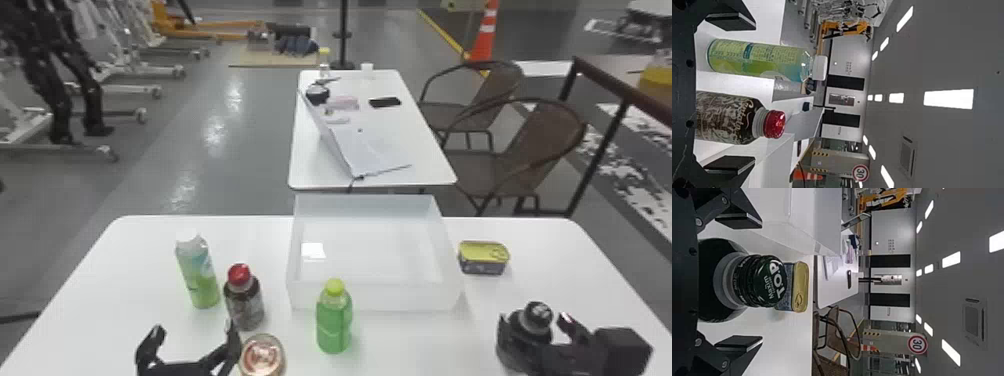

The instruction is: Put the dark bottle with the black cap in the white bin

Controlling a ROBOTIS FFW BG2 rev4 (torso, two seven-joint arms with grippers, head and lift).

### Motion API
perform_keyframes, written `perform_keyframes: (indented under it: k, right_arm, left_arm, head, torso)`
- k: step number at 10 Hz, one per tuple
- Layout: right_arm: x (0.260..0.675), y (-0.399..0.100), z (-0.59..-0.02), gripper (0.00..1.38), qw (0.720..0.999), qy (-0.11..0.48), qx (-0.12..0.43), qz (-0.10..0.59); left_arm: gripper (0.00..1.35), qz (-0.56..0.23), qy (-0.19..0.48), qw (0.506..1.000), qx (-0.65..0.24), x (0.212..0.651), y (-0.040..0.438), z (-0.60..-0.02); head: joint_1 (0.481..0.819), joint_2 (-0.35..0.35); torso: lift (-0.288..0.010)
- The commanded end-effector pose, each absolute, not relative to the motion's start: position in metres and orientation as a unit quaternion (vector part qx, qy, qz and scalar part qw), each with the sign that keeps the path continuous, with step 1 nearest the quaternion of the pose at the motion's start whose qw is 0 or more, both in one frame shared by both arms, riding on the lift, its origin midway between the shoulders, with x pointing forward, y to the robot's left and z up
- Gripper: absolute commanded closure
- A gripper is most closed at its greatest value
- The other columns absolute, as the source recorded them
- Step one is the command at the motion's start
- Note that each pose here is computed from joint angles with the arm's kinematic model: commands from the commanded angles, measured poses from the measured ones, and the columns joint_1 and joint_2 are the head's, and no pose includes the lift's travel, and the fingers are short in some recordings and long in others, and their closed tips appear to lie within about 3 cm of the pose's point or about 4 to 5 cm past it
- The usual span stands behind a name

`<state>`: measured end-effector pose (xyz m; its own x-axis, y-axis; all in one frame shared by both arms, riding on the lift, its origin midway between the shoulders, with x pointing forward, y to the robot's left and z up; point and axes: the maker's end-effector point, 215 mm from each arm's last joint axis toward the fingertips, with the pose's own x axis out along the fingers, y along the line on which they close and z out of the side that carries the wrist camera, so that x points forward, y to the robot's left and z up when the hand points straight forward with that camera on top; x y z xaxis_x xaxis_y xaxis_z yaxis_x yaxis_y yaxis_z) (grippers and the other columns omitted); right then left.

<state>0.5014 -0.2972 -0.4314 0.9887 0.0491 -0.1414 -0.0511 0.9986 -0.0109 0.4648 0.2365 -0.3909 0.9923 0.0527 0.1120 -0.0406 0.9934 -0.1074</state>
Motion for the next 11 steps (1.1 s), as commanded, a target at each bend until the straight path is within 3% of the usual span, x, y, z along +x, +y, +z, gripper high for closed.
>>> perform_keyframes:
  k: [1, 4, 5, 6, 8, 11]
  right_arm:
    - [0.499, -0.300, -0.443, 0.26, 0.996, 0.082, -0.003, 0.028]
    - [0.499, -0.304, -0.460, 0.28, 0.994, 0.099, -0.001, 0.036]
    - [0.500, -0.305, -0.462, 0.40, 0.994, 0.101, -0.003, 0.037]
    - [0.501, -0.303, -0.465, 0.68, 0.994, 0.104, -0.003, 0.040]
    - [0.505, -0.299, -0.464, 0.87, 0.993, 0.103, 0.002, 0.050]
    - [0.514, -0.289, -0.428, 0.87, 0.995, 0.080, 0.022, 0.058]
  left_arm:
    - [0.11, 0.024, -0.058, 0.997, -0.054, 0.465, 0.236, -0.391]
    - [0.11, 0.024, -0.061, 0.996, -0.055, 0.466, 0.236, -0.390]
    - [0.11, 0.024, -0.061, 0.996, -0.055, 0.466, 0.236, -0.390]
    - [0.11, 0.024, -0.062, 0.996, -0.055, 0.466, 0.236, -0.389]
    - [0.11, 0.024, -0.061, 0.996, -0.055, 0.466, 0.236, -0.390]
    - [0.11, 0.025, -0.061, 0.996, -0.055, 0.466, 0.237, -0.390]
  head:
    - [0.549, 0.000]
    - [0.549, 0.000]
    - [0.549, 0.000]
    - [0.549, 0.000]
    - [0.549, 0.000]
    - [0.549, 0.000]
  torso:
    - [-0.100]
    - [-0.100]
    - [-0.100]
    - [-0.100]
    - [-0.100]
    - [-0.100]
